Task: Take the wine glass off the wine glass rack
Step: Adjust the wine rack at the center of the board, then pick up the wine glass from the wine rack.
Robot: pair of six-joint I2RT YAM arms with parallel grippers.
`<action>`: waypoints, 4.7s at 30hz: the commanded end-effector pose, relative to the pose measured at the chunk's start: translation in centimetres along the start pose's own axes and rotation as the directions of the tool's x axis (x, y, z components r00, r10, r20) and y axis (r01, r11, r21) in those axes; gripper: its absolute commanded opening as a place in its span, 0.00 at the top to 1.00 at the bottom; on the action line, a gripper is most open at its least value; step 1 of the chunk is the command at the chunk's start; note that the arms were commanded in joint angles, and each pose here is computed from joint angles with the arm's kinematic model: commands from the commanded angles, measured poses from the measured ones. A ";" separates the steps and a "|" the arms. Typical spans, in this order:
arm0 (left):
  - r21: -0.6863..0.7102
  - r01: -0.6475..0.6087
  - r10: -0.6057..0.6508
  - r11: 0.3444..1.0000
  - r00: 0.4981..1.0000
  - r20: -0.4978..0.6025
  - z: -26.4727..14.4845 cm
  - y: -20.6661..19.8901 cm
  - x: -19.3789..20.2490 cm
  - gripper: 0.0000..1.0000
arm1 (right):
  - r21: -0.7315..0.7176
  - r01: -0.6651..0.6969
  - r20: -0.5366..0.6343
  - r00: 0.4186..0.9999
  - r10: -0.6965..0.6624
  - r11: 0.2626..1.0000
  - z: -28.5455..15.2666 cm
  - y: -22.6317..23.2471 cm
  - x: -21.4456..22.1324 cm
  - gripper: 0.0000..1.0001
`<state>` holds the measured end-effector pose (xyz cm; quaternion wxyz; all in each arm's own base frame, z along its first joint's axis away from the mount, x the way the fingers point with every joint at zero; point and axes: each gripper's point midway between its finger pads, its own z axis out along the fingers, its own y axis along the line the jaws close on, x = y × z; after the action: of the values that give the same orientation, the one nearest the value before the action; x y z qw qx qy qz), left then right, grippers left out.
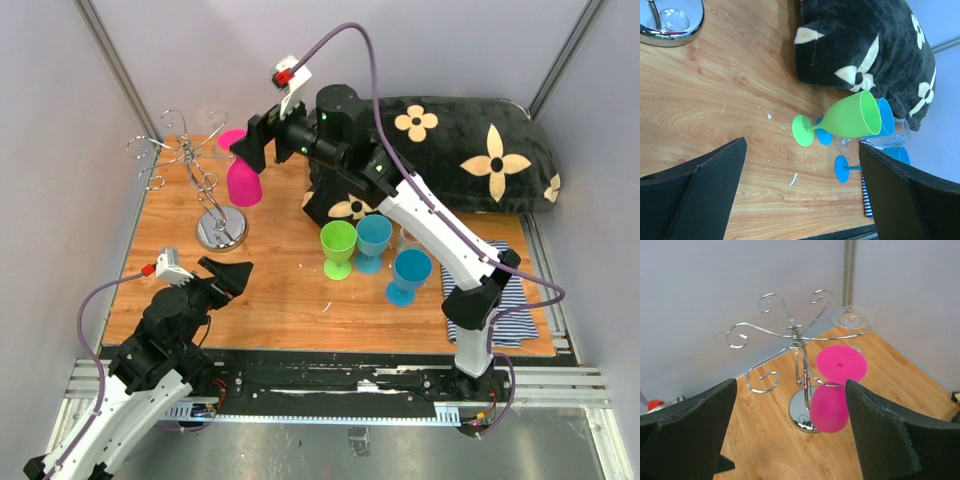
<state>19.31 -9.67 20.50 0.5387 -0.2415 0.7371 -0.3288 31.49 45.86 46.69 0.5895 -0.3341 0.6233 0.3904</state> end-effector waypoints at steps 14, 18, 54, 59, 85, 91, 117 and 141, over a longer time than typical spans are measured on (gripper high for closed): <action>0.075 -0.001 -0.001 0.997 1.000 0.025 -1.3 -2.0 -1.6 0.00 | 0.045 -0.563 -0.001 0.826 0.564 0.825 6.2 -9.3 4.8 0.25; 0.072 -0.001 -0.001 0.997 1.000 0.026 -1.2 -2.0 -1.6 0.00 | 0.029 -0.601 -0.015 0.798 0.602 0.798 6.8 -9.1 5.6 0.27; 0.053 0.010 -0.012 0.999 0.999 0.030 -1.3 -1.6 -1.7 0.00 | 0.046 -0.729 0.081 0.684 0.725 0.683 8.1 -10.8 5.5 0.99; 0.044 0.016 -0.018 0.999 0.999 0.038 -1.4 -1.4 -1.8 0.00 | 0.027 -0.752 0.114 0.657 0.746 0.658 7.3 -10.5 3.7 0.99; 0.035 0.028 -0.030 0.999 0.998 0.049 -1.5 -1.0 -1.9 0.00 | 0.020 -0.805 0.031 0.593 0.804 0.593 5.3 -8.4 4.0 0.99; 0.037 0.027 -0.029 0.999 0.998 0.050 -1.4 -1.1 -2.0 0.00 | 0.021 -0.812 -0.021 0.583 0.812 0.583 6.6 -7.5 5.1 0.99; 0.044 0.040 -0.042 0.998 0.998 0.049 -1.3 -1.2 -1.8 0.00 | 0.062 -0.776 -0.018 0.628 0.778 0.628 7.0 -6.3 6.5 0.99; 0.040 0.041 -0.043 0.998 0.998 0.051 -1.4 -1.2 -2.0 0.00 | 0.057 -0.817 0.266 0.567 0.780 0.574 10.1 -11.1 4.4 0.99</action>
<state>18.61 -9.07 21.77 0.5460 -0.2457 0.7259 -0.3385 44.87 50.10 38.28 0.3947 0.0530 0.7096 0.5813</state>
